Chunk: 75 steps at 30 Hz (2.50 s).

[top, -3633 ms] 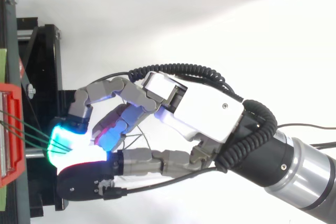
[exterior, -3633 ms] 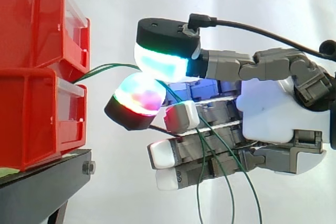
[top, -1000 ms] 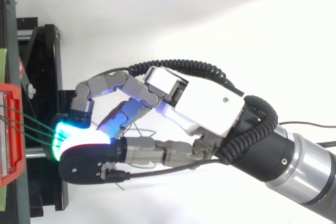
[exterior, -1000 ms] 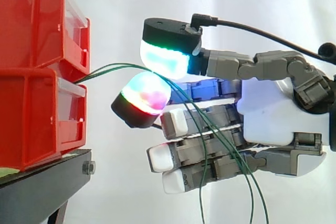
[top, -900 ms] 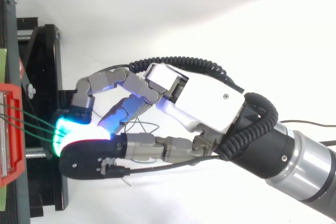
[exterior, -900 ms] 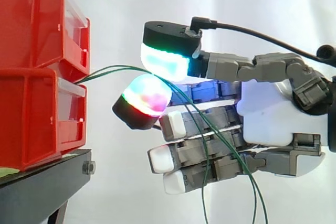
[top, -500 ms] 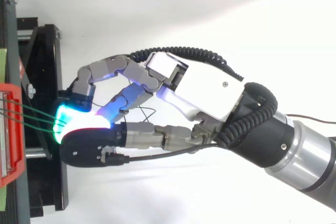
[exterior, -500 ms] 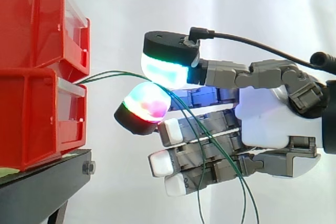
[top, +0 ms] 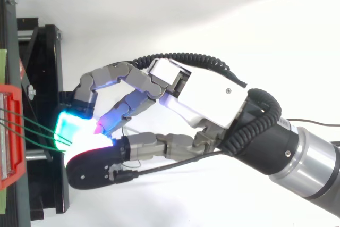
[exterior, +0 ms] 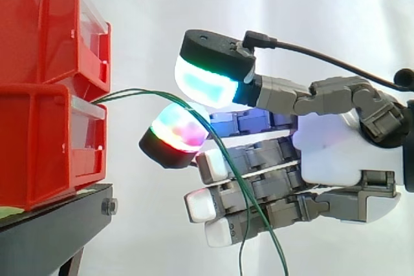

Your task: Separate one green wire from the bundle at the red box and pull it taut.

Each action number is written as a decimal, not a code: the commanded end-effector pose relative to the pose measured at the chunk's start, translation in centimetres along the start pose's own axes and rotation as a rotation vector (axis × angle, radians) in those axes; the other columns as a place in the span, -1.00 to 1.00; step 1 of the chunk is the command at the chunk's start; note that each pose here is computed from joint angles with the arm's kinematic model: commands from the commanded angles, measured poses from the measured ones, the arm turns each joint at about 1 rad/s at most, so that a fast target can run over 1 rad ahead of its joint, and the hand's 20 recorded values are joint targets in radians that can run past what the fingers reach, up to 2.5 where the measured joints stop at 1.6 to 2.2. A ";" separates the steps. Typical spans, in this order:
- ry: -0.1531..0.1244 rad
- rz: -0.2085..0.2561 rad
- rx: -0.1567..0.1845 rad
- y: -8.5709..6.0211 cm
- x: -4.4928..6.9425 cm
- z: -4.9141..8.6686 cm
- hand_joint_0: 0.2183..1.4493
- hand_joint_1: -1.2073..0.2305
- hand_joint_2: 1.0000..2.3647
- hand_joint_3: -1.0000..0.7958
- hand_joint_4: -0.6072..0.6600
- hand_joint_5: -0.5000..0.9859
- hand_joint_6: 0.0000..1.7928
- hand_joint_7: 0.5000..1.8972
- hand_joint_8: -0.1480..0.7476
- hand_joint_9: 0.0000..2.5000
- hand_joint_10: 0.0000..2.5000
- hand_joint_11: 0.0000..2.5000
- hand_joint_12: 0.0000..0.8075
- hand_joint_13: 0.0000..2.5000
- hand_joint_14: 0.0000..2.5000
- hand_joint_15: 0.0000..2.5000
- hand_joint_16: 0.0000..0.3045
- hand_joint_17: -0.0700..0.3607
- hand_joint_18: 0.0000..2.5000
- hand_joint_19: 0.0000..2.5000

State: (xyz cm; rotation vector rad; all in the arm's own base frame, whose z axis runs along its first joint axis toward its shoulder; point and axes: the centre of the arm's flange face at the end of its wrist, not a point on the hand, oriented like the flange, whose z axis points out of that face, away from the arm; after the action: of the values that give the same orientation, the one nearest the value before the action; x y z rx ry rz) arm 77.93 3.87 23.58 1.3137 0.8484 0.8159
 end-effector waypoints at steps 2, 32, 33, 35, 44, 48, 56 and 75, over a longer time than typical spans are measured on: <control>-0.001 0.006 0.005 0.0 0.1 -0.1 -0.50 -0.07 -1.00 -0.44 0.15 -0.60 -0.03 -0.33 -0.02 -0.05 -0.98 -0.26 -0.06 -0.12 -0.98 -0.57 -0.67 -0.15 -0.26 -0.67; 0.012 0.026 0.025 -1.2 1.0 -1.5 -0.38 -0.18 -0.98 -0.21 0.08 -0.59 -0.01 -0.14 -0.02 0.00 -0.98 -0.22 -0.07 -0.10 -0.98 -0.55 -0.68 -0.16 -0.26 -0.63; 0.012 0.026 0.025 -1.2 1.0 -1.5 -0.39 -0.14 -0.98 -0.19 0.08 -0.59 -0.01 -0.14 -0.02 0.00 -0.98 -0.23 -0.07 -0.10 -0.98 -0.55 -0.68 -0.16 -0.26 -0.63; 0.012 0.026 0.026 -1.2 1.0 -1.6 -0.39 -0.08 -0.98 -0.17 0.09 -0.59 -0.02 -0.13 -0.02 0.01 -0.98 -0.23 -0.07 -0.11 -0.98 -0.55 -0.67 -0.16 -0.26 -0.63; 0.012 0.023 0.027 -1.3 1.0 -1.6 -0.38 0.06 -0.97 -0.15 0.10 -0.58 -0.03 -0.16 0.00 0.03 -0.98 -0.23 -0.07 -0.10 -0.98 -0.55 -0.67 -0.15 -0.25 -0.62; 0.015 0.025 0.027 -1.3 1.2 -1.7 -0.38 0.07 -0.97 -0.14 0.11 -0.57 -0.04 -0.15 0.01 0.03 -0.98 -0.24 -0.06 -0.10 -0.98 -0.55 -0.67 -0.15 -0.25 -0.62; 0.015 0.028 0.026 -1.2 1.2 -1.7 -0.34 -0.29 -0.97 -0.01 0.16 -0.60 -0.01 -0.23 0.02 -0.04 -0.98 -0.23 -0.06 -0.12 -0.98 -0.56 -0.66 -0.13 -0.26 -0.67; 0.015 0.025 0.027 -1.2 1.2 -1.7 -0.43 -0.30 -1.00 -0.44 0.18 -0.58 -0.04 -0.16 0.00 0.01 -0.98 -0.22 -0.07 -0.10 -0.98 -0.55 -0.67 -0.15 -0.25 -0.65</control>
State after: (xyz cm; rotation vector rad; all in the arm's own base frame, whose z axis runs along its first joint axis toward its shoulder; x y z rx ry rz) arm 77.02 5.60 22.23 1.3453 0.8588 0.8379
